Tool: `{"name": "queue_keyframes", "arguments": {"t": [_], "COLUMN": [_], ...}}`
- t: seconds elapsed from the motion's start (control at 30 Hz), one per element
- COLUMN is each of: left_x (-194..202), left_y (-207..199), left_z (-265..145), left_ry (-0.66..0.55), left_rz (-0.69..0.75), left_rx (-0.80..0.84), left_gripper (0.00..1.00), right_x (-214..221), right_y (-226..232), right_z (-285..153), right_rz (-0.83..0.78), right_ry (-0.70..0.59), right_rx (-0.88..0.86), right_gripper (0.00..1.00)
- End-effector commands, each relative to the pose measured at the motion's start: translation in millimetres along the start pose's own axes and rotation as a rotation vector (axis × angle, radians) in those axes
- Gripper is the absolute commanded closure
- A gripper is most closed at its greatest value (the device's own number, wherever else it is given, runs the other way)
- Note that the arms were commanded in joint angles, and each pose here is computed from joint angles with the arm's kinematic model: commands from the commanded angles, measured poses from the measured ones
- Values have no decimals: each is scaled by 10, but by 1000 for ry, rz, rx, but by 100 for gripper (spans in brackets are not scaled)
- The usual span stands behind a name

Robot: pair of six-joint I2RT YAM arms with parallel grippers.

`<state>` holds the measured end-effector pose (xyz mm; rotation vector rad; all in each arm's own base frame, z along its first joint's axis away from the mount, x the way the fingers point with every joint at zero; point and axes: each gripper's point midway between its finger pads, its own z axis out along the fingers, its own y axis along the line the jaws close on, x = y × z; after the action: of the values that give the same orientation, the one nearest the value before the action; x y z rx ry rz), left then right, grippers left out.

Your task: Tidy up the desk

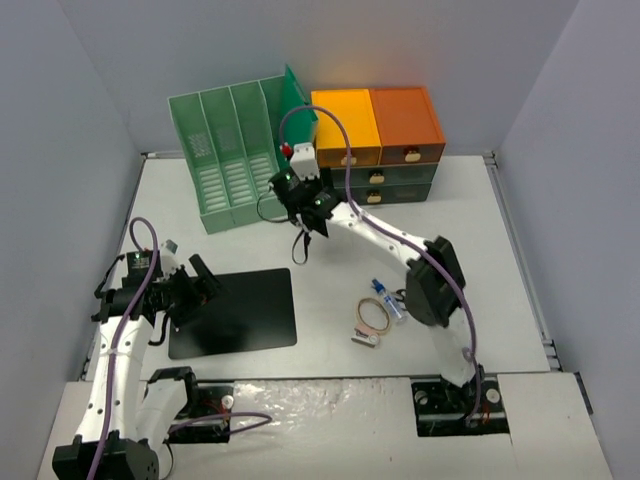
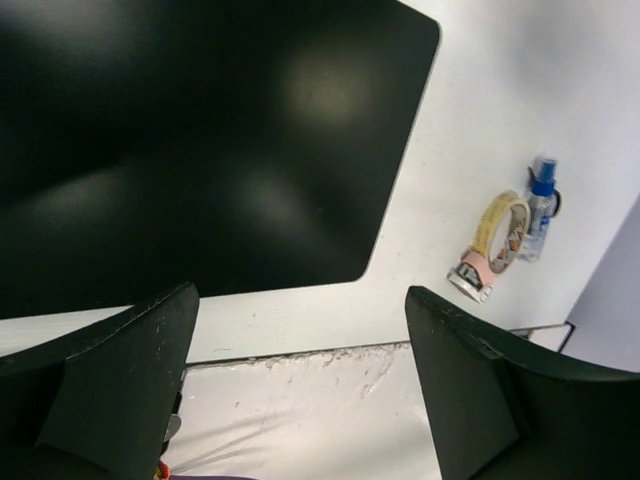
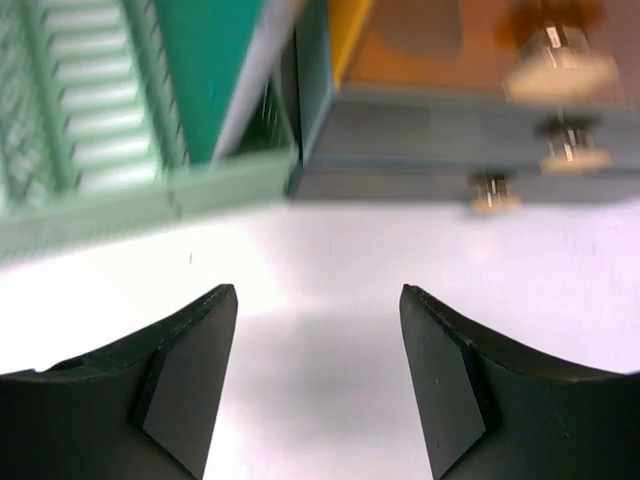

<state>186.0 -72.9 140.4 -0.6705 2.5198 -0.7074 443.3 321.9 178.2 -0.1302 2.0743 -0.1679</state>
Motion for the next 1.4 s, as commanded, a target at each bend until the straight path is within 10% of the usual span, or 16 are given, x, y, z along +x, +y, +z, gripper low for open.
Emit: {"name": "queue_keyframes", "arguments": {"t": [0.0,0.33,0.53,1.37], "left_x": [-173,-522,-780,-1036], "left_y": [21,429,511,861], "left_z": [-70,-341,-454,206], "left_ry": [-67,-269,-307,50], "left_rz": [-24,-127,-135,-189], "left_rx": [-68,-375,-508,-314], "left_gripper": [18,17,17,14], "right_x": [97,1155,1205,1623], "right_y": [83,423,577,710], "right_z": [-840,-1368,-1509,-1437], "right_rz": [166,71,110,236], "right_ry": [136,479,445,405], "right_rx": [-286,-592,-745,-917], "right_gripper": [35,34,34,34]}}
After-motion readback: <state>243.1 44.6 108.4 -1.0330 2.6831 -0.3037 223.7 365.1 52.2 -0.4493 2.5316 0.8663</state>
